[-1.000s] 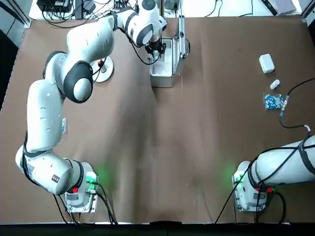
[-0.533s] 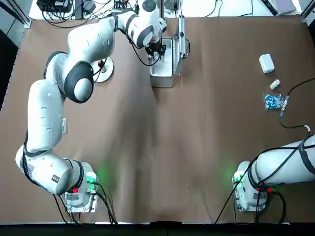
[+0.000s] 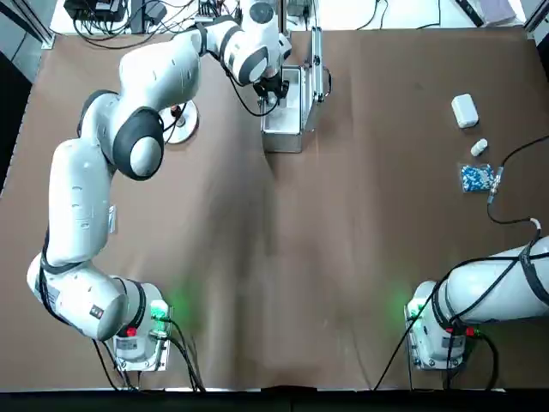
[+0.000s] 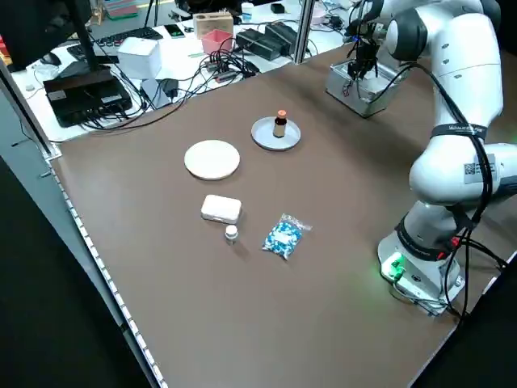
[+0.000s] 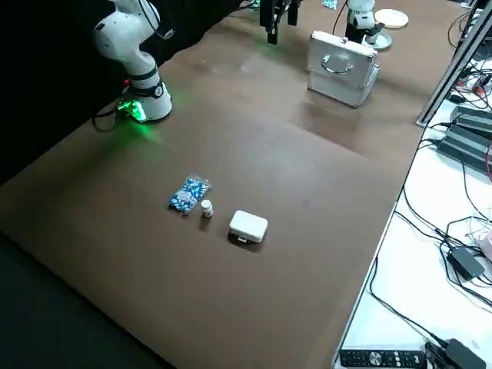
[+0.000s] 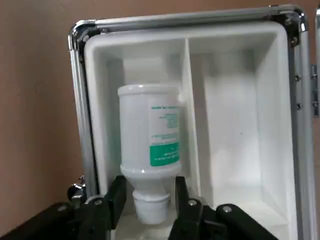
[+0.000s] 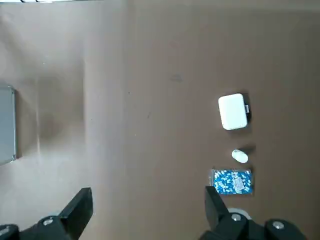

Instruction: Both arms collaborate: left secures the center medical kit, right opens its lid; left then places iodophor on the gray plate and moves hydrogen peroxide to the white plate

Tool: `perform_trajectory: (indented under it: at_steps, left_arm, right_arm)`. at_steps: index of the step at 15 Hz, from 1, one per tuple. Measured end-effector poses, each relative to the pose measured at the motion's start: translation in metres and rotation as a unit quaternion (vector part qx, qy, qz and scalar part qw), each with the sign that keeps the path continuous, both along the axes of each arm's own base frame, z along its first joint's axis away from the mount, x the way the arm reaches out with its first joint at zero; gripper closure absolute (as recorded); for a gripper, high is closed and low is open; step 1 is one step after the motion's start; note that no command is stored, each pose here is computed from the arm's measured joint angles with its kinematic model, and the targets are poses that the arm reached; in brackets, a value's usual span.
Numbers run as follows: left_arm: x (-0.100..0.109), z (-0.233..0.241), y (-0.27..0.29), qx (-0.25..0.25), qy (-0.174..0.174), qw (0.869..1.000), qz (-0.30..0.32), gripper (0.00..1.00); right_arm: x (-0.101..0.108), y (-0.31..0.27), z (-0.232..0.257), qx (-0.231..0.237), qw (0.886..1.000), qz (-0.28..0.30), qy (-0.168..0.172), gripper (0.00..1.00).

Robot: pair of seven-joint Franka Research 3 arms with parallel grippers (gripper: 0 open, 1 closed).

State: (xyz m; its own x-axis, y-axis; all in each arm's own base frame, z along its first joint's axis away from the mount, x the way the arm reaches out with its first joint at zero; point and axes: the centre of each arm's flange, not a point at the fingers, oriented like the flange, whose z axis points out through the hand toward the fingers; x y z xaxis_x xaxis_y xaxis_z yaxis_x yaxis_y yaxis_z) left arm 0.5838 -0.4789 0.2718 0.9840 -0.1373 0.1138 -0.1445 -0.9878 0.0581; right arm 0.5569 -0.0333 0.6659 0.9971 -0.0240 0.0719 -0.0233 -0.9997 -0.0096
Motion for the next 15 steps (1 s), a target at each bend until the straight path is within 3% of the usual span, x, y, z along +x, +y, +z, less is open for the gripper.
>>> perform_trajectory:
  at_steps: [3,4,6,15]
  left_arm:
    - [0.0000,-0.0013,0.0003,0.002,0.000,1.000,-0.001,0.55]
    - [0.0005,-0.0025,0.0011,0.003,0.000,1.000,-0.001,0.63]
    - [0.0008,-0.0024,0.0013,0.003,0.000,1.000,0.000,0.67]
    - [0.0090,0.0052,0.0086,-0.010,0.005,1.000,0.021,0.67]
  right_arm:
    - [0.0000,0.0000,0.0000,0.000,1.000,0.000,0.000,0.01]
    - [0.0000,0.0000,0.0000,0.000,1.000,0.000,0.000,0.01]
    - [0.0000,0.0001,0.0000,0.000,1.000,0.000,0.000,0.01]
    - [0.0000,0.0001,0.0000,0.000,1.000,0.000,0.000,0.01]
